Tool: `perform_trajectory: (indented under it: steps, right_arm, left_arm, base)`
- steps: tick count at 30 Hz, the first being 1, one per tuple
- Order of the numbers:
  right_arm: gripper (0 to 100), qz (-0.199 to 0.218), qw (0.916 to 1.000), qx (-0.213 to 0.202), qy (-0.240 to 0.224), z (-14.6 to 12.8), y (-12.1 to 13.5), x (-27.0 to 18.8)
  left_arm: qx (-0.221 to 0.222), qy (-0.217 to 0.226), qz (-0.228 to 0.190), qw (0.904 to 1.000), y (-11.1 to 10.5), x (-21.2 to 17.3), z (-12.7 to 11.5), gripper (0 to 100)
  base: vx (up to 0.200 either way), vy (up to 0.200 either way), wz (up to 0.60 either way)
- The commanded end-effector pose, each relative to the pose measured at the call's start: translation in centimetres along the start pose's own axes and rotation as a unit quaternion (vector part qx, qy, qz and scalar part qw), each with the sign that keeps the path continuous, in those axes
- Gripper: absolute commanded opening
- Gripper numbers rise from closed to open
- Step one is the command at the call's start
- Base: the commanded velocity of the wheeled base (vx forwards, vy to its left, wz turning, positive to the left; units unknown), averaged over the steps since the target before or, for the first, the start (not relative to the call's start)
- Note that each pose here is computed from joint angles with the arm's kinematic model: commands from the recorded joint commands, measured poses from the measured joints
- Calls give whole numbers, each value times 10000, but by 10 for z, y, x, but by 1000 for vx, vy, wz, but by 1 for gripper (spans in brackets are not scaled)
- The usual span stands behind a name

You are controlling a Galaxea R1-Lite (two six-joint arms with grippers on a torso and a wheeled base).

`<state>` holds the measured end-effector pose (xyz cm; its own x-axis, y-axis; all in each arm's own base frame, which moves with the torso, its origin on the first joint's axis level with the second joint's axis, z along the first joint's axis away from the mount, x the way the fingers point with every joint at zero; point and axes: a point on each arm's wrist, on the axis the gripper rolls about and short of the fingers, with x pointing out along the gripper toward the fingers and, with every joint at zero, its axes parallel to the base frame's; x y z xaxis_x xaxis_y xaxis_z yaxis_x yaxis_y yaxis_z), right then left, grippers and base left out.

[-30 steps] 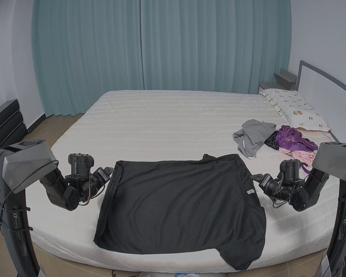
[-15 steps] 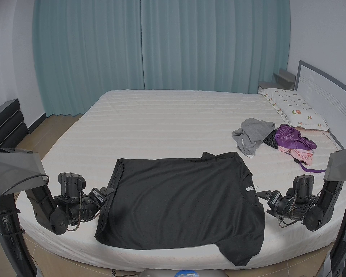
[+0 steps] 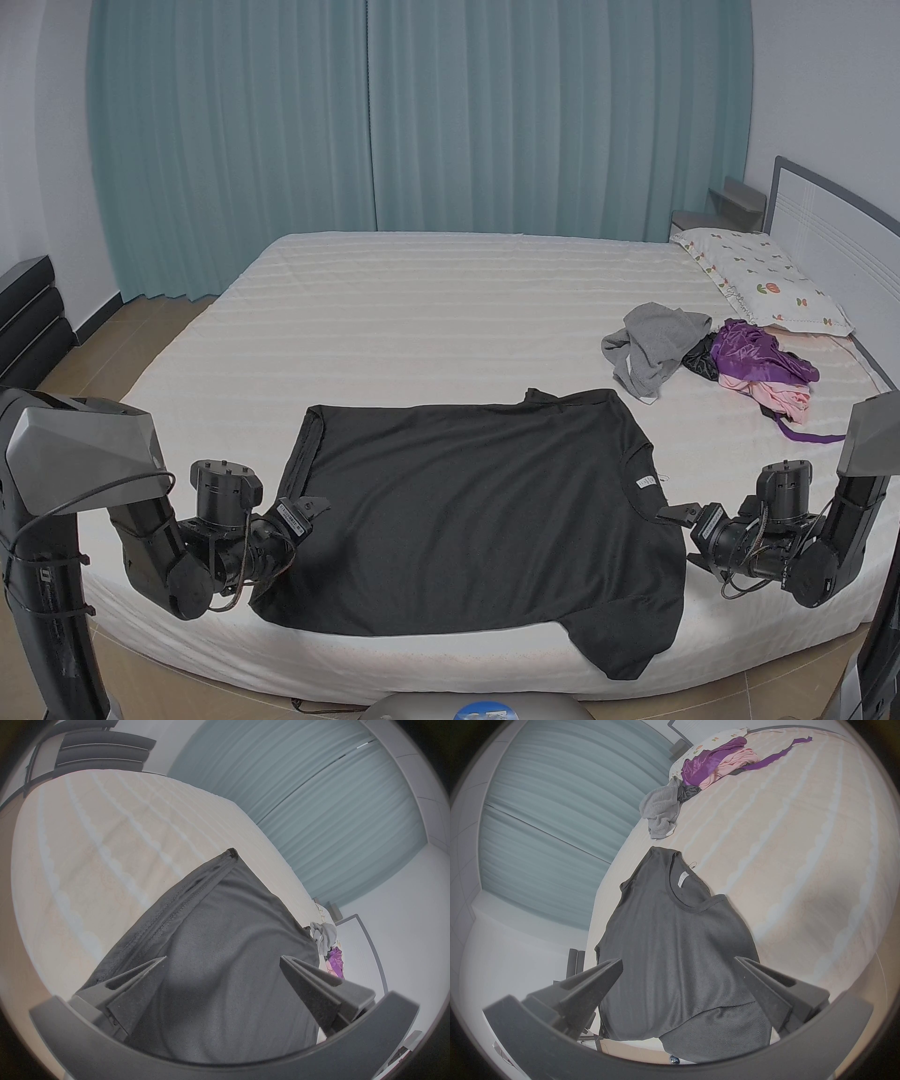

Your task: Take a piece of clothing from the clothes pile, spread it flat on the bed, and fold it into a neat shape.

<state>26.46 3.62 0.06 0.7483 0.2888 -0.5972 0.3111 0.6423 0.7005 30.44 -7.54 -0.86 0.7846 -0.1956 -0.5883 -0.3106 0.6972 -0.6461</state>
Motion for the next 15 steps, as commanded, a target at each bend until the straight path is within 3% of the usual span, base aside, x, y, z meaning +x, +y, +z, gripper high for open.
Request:
perform_trajectory:
  steps: [1, 6, 15]
  right_arm:
    - [100, -35, 10000, 11, 29, -1, -1, 1]
    - [100, -47, 10000, 30, 23, -1, -2, 1]
    - [100, -53, 10000, 31, 13, 0, -3, 1]
  left_arm:
    - [78, 114, 135, 9998, 6, 14, -9, 100]
    - [353, 33, 258, 9990, 8, 22, -10, 100]
    - [959, -172, 907, 9911, 28, 23, -13, 100]
  base:
    - [0, 0, 0]
    - [0, 0, 0]
    - [0, 0, 0]
